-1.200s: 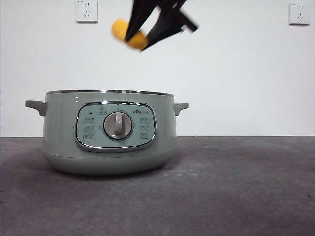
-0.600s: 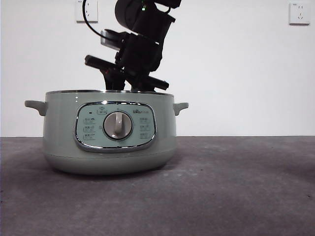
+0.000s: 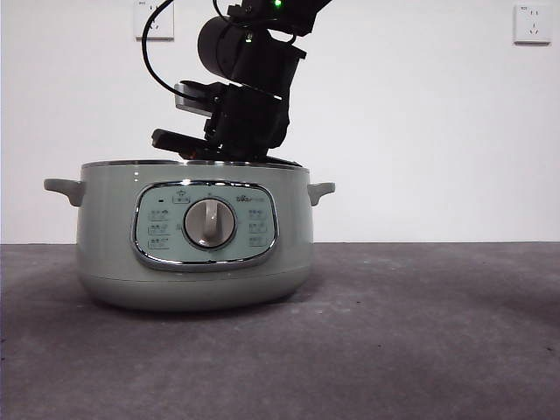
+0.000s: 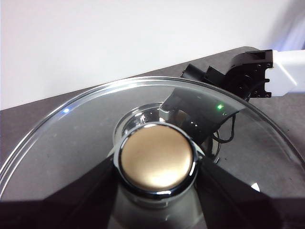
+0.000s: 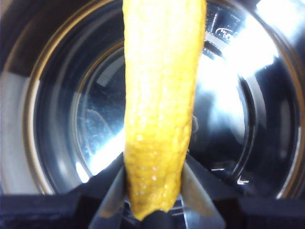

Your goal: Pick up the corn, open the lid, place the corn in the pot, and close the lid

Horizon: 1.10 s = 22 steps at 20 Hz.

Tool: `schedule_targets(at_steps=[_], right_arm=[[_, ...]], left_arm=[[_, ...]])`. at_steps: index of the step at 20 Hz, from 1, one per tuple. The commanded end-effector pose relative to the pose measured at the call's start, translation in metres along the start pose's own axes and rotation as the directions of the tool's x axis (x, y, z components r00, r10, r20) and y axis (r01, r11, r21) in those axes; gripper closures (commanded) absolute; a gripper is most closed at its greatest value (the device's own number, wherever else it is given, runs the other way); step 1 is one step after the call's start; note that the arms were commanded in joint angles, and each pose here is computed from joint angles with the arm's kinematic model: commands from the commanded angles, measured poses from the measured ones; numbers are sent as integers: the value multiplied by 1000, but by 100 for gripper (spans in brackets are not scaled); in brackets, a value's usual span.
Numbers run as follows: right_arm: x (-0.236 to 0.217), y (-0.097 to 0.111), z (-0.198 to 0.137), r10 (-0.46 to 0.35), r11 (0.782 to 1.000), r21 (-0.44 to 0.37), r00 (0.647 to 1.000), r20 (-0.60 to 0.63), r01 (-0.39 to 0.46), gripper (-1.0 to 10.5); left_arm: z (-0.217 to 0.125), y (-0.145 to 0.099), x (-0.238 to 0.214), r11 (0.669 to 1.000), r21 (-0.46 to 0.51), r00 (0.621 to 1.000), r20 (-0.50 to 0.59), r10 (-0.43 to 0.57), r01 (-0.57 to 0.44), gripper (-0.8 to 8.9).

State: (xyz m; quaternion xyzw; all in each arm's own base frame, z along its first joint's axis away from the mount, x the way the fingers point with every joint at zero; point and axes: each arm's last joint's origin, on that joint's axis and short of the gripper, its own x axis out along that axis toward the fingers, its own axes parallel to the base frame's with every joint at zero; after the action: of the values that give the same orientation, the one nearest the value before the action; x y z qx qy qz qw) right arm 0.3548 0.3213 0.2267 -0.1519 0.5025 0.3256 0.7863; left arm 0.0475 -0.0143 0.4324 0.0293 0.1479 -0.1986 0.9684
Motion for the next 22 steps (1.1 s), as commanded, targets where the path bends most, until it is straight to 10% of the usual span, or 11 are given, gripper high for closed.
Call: schedule_targets(at_steps=[1,7,15,22], right_arm=[[12,1,-5,3,1000,0,999,-46,-3,825],[-1,4,1,0,999,-48,999,-46,-2,500],[-163,13,39,-181,982,-11,967,179,186,507],[-302,26,3,-147,989,38,875,461,146,510]], left_arm=[[6,-1,-6,1000,15,998,66,-3,2,821],[7,-1,0,1000,18,999,48,-26,25,821],[15,4,29,999,30,999,-6,-44,44,821],[30,15,92,997,39,996,-49,-69,70,821]])
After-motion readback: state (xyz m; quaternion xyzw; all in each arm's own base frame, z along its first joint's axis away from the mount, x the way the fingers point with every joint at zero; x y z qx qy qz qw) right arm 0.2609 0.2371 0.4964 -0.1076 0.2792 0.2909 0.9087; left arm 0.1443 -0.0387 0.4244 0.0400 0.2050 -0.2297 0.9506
